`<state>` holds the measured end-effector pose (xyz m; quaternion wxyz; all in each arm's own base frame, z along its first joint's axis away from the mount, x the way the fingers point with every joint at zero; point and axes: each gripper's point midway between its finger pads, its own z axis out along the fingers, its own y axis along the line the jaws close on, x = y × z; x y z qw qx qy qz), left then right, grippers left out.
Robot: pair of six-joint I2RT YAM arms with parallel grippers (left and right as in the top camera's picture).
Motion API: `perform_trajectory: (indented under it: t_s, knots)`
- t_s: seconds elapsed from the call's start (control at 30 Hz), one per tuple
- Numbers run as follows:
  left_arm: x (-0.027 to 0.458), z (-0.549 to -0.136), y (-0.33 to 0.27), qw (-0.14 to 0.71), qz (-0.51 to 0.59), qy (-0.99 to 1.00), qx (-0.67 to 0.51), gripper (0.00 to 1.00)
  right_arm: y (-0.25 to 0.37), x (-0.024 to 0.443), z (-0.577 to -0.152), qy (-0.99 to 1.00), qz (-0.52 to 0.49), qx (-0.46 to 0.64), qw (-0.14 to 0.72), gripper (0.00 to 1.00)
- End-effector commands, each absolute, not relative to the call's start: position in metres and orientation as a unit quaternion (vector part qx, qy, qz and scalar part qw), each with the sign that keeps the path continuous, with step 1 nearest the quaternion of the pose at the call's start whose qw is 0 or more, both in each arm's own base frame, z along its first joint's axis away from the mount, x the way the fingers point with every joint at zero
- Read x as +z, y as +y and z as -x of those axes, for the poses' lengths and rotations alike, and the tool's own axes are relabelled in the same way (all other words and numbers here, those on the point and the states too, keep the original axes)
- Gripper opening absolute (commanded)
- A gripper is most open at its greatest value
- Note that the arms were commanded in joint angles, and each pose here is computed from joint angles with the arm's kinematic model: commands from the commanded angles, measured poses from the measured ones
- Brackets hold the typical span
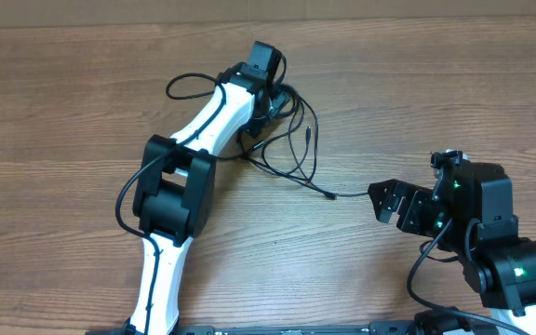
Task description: Untangle cables
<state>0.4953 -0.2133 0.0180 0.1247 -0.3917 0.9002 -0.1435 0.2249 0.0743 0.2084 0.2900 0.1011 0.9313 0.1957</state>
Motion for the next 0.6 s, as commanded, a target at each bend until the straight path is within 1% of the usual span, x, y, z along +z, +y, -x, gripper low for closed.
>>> perform_trajectory:
  t_s: [0.0,0.13,0.23,0.27,0.3,0.33,0.43,0.47,0.57]
  knots:
    - [0.009,-0.491,-0.196,0.146,0.401,0.901,-0.084,0.72,0.077,0.212,-0.225,0.930,-0.096,0.202,0.293,1.00]
    - [0.006,-0.484,-0.190,0.142,0.402,0.902,-0.064,0.74,0.078,0.212,-0.224,0.929,-0.095,0.205,0.292,1.00]
    - [0.007,-0.486,-0.187,0.147,0.403,0.901,-0.059,0.79,0.079,0.212,-0.224,0.929,-0.093,0.209,0.290,1.00]
    - [0.007,-0.486,-0.187,0.148,0.403,0.901,-0.059,0.82,0.080,0.213,-0.224,0.929,-0.091,0.211,0.290,1.00]
    - [0.007,-0.486,-0.187,0.147,0.403,0.901,-0.059,0.93,0.082,0.213,-0.223,0.929,-0.089,0.217,0.287,1.00]
    - [0.007,-0.485,-0.188,0.147,0.403,0.902,-0.059,0.95,0.083,0.213,-0.222,0.929,-0.088,0.218,0.286,1.00]
    - [0.006,-0.484,-0.187,0.147,0.390,0.907,-0.054,0.96,0.082,0.213,-0.222,0.929,-0.088,0.217,0.285,1.00]
    - [0.006,-0.483,-0.186,0.148,0.380,0.912,-0.048,1.00,0.082,0.213,-0.222,0.929,-0.088,0.217,0.285,1.00]
    - [0.005,-0.478,-0.178,0.149,0.359,0.921,-0.021,1.00,0.082,0.213,-0.222,0.929,-0.088,0.217,0.286,1.00]
